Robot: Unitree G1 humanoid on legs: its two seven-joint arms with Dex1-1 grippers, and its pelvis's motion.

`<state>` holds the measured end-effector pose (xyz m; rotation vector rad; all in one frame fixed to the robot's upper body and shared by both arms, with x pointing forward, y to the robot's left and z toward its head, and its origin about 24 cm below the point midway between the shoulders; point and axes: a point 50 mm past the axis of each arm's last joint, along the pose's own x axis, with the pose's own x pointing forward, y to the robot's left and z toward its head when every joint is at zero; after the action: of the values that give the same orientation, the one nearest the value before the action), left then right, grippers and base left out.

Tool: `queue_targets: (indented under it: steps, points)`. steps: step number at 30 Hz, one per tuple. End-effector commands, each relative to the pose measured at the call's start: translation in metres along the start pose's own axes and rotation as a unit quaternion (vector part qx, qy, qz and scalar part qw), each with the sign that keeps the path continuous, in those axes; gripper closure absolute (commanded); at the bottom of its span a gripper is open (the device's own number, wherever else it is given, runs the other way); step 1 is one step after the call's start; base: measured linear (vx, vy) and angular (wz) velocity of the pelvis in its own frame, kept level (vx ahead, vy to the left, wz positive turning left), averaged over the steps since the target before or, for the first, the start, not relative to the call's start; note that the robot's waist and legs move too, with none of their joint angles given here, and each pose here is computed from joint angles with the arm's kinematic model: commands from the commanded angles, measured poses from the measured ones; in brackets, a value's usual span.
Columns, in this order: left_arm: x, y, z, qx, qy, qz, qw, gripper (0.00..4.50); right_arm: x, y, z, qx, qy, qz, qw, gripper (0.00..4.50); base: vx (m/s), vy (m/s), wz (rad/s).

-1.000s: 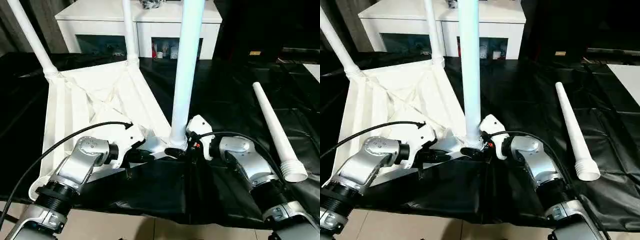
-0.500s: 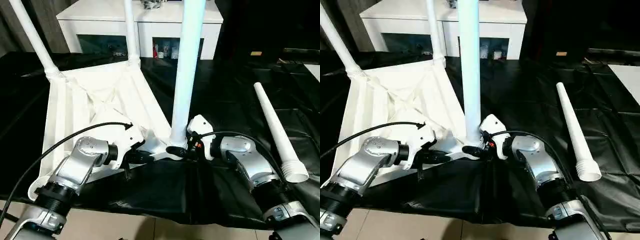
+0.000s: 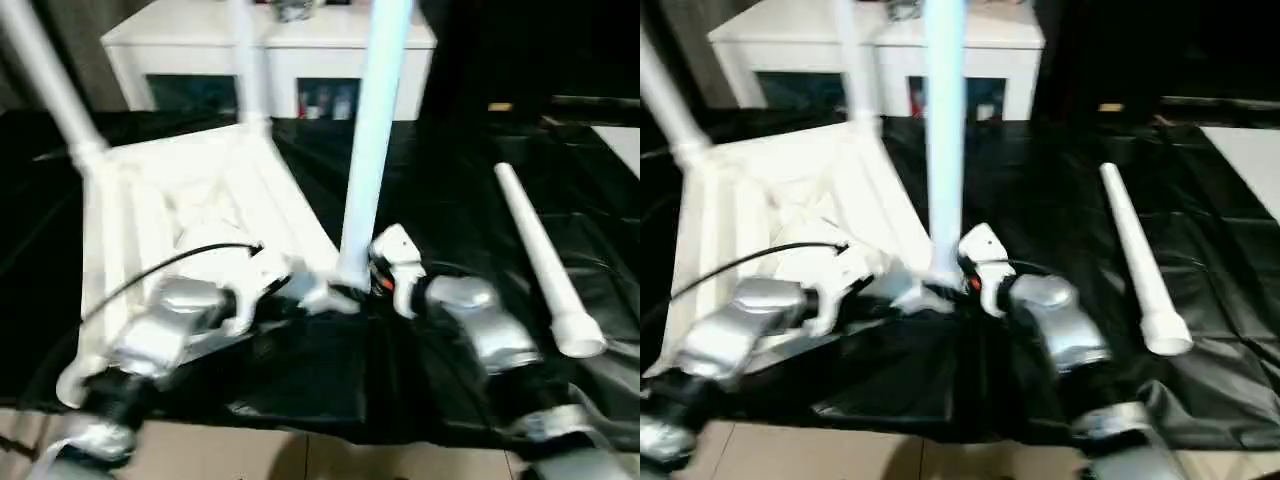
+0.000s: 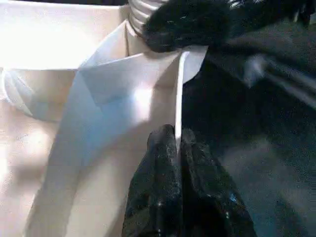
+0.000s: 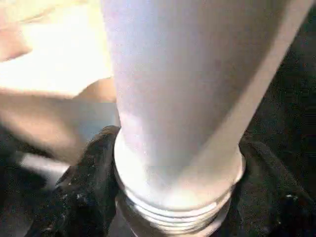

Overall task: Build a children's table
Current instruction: Insert table leg to table base

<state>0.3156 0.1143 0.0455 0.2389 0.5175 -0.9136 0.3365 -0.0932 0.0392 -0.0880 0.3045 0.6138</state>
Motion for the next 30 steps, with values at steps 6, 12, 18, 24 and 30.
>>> queue_targets:
  steps: [6,12,18,24,30]
  points:
    - [0.016,0.01,0.006,-0.087,-0.025,0.127,0.988,4.5,0.014,0.013,-0.021,0.039,0.044,-0.129,0.99,1.76,0.0,0.0,0.0]
    - [0.016,0.008,0.006,-0.07,-0.014,0.122,0.99,4.5,0.023,0.031,-0.004,0.046,-0.006,-0.071,0.996,0.89,0.0,0.0,0.0]
    - [0.004,0.013,0.001,-0.036,-0.005,0.093,0.995,4.5,0.02,0.026,0.014,0.022,-0.043,-0.02,0.999,0.66,0.0,0.0,0.0]
    - [-0.01,0.013,-0.004,-0.011,0.003,0.047,0.999,4.5,0.005,0.01,0.023,0.007,-0.06,0.023,0.998,0.66,0.0,0.0,0.0]
    - [-0.015,0.015,-0.009,-0.016,0.013,0.055,0.998,4.5,-0.003,-0.007,0.012,0.026,-0.033,-0.026,0.999,0.66,0.0,0.0,0.0]
